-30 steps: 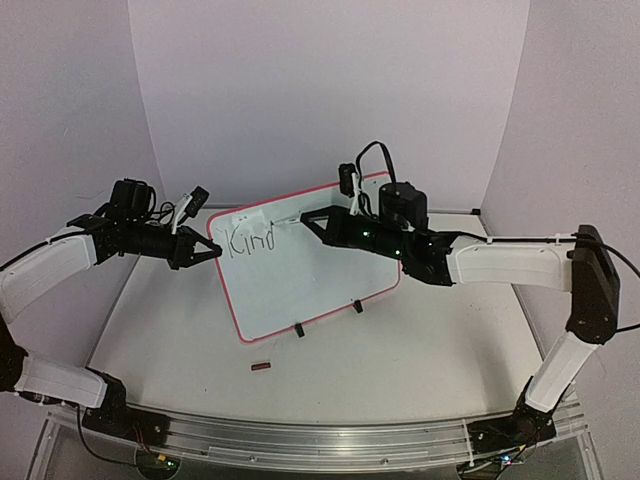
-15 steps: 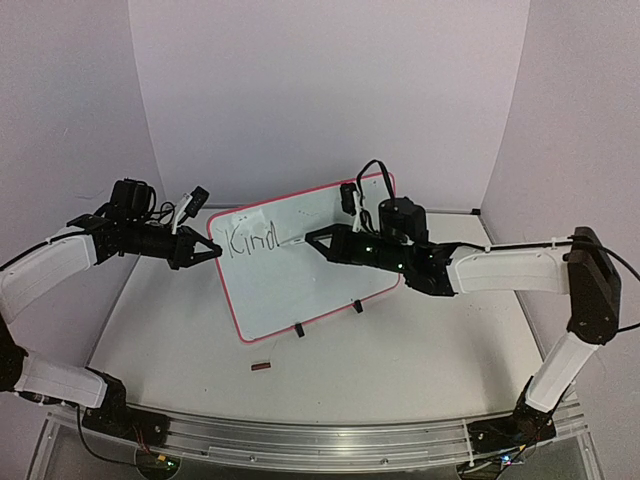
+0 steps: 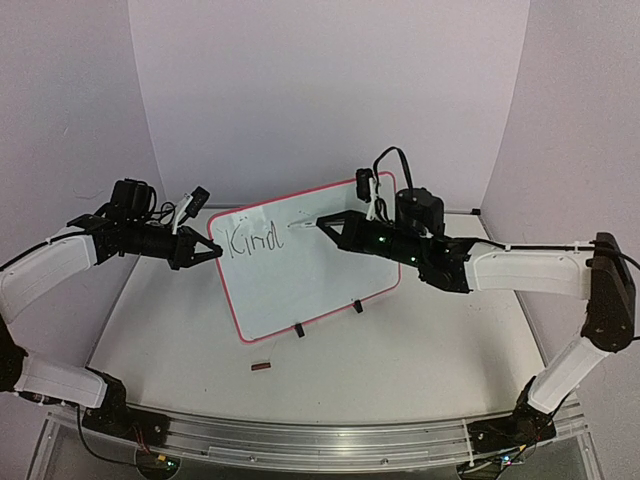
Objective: Write a sentence on the whiteboard
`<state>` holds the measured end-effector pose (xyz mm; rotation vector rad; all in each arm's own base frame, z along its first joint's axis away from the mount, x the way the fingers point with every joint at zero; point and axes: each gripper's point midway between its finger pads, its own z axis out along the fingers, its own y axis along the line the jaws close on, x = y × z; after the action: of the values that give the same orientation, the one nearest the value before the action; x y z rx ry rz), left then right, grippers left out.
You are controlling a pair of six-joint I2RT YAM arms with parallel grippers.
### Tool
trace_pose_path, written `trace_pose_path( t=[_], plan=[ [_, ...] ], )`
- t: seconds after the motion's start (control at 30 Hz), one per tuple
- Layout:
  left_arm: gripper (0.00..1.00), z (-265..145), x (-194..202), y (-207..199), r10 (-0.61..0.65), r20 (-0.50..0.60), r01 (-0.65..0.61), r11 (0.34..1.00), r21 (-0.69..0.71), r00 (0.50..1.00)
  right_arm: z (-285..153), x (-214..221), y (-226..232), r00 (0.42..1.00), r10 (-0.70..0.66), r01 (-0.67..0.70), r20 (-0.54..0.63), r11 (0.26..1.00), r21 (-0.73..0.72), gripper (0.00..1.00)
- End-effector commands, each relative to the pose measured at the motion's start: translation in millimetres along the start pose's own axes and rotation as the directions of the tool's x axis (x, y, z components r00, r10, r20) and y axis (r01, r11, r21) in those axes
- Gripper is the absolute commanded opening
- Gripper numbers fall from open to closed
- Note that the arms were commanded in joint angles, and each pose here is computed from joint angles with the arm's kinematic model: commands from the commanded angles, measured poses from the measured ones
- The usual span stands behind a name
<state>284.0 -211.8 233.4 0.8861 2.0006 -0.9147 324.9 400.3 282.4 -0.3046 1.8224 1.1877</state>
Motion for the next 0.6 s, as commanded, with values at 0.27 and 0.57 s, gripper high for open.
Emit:
trace_pose_path(
  t=[0.27,0.57],
  plan=[
    [0.00,1,5,10,0.032,-0.034,-0.034,0.997,-0.067,0.999,9,-15,18,1.000,-0.010,0.012,0.022,0.997,-0.073,0.00],
    [0.00,1,6,9,0.032,-0.036,-0.035,0.997,-0.065,0.999,17,-14,12,1.000,-0.007,0.008,0.022,0.998,-0.055,0.00]
  ],
)
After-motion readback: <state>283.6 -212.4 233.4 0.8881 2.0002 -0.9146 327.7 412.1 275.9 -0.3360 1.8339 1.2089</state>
